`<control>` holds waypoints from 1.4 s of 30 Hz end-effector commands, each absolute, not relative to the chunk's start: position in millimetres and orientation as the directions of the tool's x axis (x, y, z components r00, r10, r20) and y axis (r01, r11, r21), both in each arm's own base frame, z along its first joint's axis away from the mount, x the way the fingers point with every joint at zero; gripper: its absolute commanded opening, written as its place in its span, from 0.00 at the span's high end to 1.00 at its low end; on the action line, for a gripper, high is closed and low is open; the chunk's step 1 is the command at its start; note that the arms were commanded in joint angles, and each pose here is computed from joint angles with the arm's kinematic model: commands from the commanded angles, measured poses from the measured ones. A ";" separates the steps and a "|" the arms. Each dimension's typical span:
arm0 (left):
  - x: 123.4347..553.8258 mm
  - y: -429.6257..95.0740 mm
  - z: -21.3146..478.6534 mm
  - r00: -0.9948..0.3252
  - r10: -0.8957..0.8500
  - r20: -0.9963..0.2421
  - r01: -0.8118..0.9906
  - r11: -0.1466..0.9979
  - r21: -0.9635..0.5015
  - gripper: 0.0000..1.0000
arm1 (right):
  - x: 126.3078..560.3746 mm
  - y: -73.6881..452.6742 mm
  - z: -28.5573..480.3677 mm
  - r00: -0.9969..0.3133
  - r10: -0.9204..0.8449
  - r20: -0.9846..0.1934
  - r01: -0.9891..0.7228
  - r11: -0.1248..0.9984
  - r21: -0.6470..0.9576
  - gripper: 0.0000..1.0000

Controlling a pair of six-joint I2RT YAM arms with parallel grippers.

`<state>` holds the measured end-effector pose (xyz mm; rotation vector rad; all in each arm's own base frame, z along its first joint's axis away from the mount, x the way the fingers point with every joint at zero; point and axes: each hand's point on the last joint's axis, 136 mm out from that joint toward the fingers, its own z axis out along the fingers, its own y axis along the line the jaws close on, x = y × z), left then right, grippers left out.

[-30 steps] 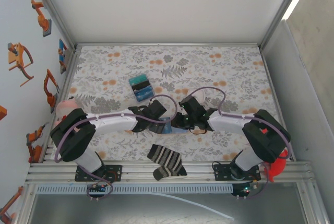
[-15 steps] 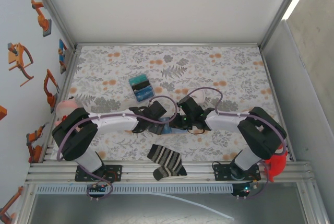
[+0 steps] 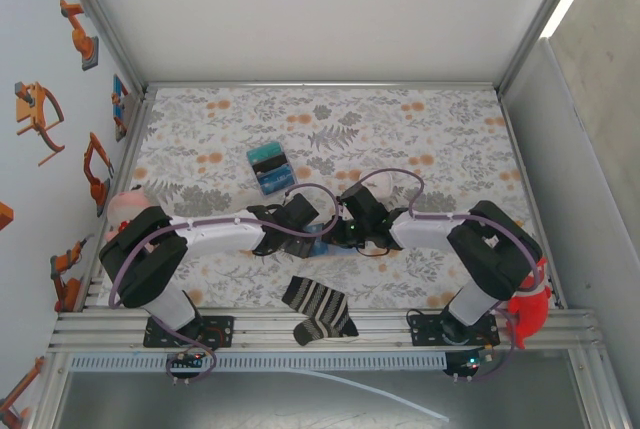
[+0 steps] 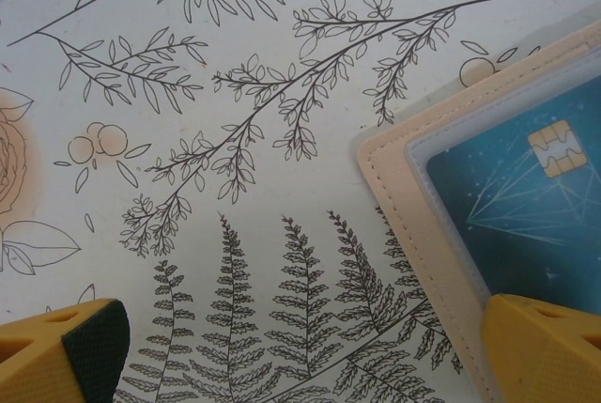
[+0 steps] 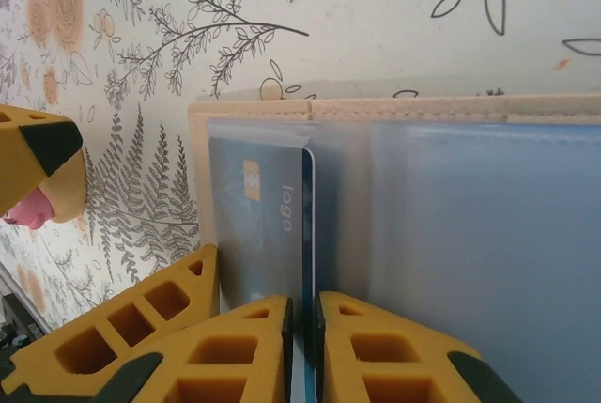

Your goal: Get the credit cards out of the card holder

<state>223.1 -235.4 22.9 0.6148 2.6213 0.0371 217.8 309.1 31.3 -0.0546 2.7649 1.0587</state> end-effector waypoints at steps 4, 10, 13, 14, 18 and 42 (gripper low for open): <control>212.2 -219.6 6.6 -0.829 0.438 -0.347 0.411 0.899 0.152 0.03 | 215.0 323.7 42.6 -0.982 0.034 -0.184 -0.116 0.659 0.743 0.86; 211.7 -218.8 5.8 -0.831 0.440 -0.340 0.412 0.898 0.156 0.03 | 215.6 329.9 56.2 -0.979 0.050 -0.199 -0.134 0.577 0.806 0.83; 211.7 -217.7 6.5 -0.830 0.442 -0.340 0.412 0.897 0.160 0.03 | 215.6 333.6 63.3 -0.978 0.052 -0.201 -0.145 0.525 0.839 0.76; 211.9 -217.8 7.4 -0.829 0.443 -0.341 0.413 0.896 0.161 0.03 | 215.8 333.4 63.5 -0.978 0.056 -0.200 -0.143 0.515 0.845 0.76; 213.0 -216.9 9.8 -0.826 0.447 -0.343 0.414 0.894 0.170 0.03 | 217.6 329.1 59.5 -0.978 0.074 -0.193 -0.130 0.503 0.855 0.79; 218.2 -213.3 13.7 -0.821 0.464 -0.332 0.412 0.885 0.218 0.03 | 224.6 307.8 62.8 -0.973 0.142 -0.184 -0.105 0.437 0.893 0.81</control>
